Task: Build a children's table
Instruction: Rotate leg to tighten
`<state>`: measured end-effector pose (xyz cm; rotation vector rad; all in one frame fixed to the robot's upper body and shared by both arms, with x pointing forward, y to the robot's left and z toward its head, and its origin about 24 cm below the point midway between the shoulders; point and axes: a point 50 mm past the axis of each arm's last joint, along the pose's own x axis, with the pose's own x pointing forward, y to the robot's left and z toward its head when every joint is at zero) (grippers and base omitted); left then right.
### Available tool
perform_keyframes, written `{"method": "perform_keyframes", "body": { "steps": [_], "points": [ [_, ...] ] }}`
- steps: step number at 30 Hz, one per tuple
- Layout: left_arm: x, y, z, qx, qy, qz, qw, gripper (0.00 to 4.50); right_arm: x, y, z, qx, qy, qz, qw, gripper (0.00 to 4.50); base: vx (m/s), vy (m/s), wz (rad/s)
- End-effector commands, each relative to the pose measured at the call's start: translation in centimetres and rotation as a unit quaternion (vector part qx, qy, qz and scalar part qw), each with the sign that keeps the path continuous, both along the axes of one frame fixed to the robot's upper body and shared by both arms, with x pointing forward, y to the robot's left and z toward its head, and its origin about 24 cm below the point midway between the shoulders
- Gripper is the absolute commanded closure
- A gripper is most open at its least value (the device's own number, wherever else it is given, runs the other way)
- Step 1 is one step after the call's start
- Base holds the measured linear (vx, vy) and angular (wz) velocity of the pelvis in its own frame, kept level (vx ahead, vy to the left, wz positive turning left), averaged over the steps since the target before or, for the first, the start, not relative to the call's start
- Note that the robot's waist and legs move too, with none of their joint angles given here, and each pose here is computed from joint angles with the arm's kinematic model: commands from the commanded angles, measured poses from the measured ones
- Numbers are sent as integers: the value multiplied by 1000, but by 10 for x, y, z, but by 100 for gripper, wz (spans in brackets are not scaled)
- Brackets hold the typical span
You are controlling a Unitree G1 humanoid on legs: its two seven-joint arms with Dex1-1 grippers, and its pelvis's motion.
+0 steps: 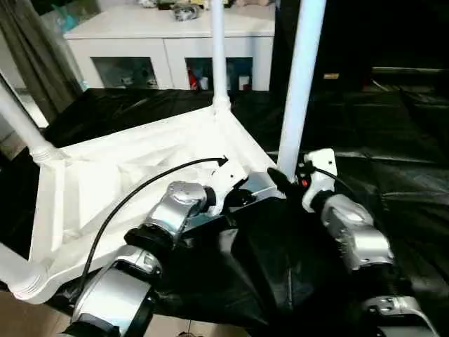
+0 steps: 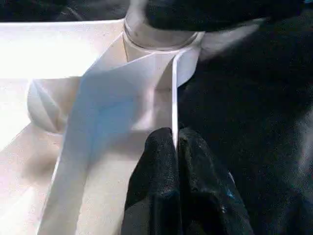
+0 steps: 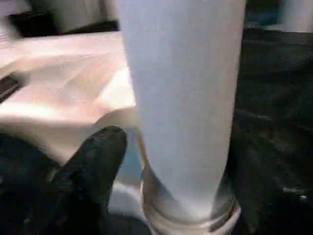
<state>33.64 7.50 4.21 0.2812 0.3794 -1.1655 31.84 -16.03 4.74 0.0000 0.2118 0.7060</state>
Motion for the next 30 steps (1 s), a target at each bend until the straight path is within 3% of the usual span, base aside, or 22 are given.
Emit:
{"method": "perform_keyframes", "body": {
  "steps": [1, 3, 8, 14, 22, 25, 30],
  "points": [
    [0, -10, 20, -42, -34, -50, 997, 450, -14, 25, -15, 7, 44, 97, 994, 117, 0, 0, 0],
    [-11, 1, 17, -35, -9, -113, 993, 450, -22, 11, -9, -3, 42, 152, 987, 117, 0, 0, 0],
    [-19, 15, 15, -22, 15, -157, 987, 450, -27, -2, -1, -14, 48, 210, 976, 117, 0, 0, 0],
    [-25, 29, 16, -8, 38, -183, 982, 450, -30, -5, 4, -24, 59, 271, 960, 117, 0, 0, 0],
    [-25, 31, 17, -10, 36, -176, 984, 450, -31, -2, 4, -18, 67, 287, 955, 178, 0, 0, 0],
    [-25, 28, 16, -14, 31, -167, 985, 450, -35, 0, 0, -12, 69, 277, 958, 190, 0, 0, 0],
    [-13, 19, 18, -15, 4, -107, 994, 450, -28, 1, -11, -10, 66, 184, 981, 196, 0, 0, 0]
  ]
}}
